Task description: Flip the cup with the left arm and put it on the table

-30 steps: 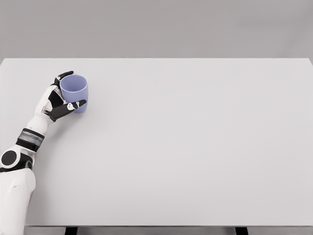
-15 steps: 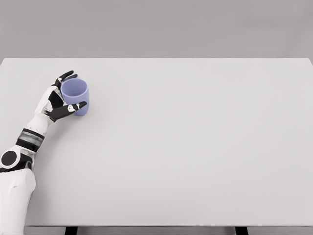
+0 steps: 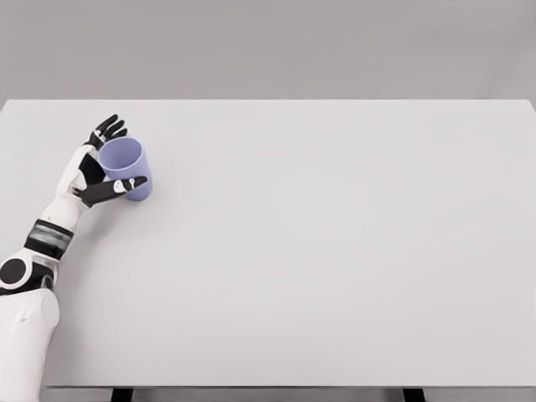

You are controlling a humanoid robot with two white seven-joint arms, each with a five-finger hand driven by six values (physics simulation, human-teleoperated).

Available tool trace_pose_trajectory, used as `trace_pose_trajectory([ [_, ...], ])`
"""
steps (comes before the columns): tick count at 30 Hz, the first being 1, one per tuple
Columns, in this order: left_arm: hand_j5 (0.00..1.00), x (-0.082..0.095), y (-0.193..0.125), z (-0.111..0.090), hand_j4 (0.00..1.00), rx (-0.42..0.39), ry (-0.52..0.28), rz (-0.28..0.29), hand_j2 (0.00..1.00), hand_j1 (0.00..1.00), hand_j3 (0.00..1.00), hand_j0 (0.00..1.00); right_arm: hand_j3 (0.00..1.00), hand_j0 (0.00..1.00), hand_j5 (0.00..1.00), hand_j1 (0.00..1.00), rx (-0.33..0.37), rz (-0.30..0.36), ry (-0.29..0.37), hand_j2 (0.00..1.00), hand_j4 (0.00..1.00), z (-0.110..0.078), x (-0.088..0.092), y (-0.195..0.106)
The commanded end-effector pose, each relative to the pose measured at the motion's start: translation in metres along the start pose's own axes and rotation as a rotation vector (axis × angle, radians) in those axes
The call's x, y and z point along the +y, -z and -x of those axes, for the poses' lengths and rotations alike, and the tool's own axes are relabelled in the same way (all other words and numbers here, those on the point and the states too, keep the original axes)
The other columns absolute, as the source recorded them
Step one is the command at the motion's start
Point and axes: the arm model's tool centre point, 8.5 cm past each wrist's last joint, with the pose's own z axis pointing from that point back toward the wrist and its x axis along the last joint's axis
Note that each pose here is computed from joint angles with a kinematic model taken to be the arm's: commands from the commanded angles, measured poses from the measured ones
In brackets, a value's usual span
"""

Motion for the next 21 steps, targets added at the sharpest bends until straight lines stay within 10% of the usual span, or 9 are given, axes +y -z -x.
trace_pose_trajectory([
  [1,1.0,0.0,0.002,-0.006,1.0,-0.02,0.002,0.0,1.0,1.0,1.0,1.0,1.0,1.0,1.0,1.0,0.0,0.0,-0.001,1.0,1.0,0.0,0.0,0.0],
  [21,1.0,0.008,-0.012,-0.021,1.0,-0.065,0.029,-0.018,1.0,1.0,1.0,1.0,1.0,1.0,1.0,1.0,0.0,0.0,0.0,1.0,1.0,0.0,0.0,0.0],
])
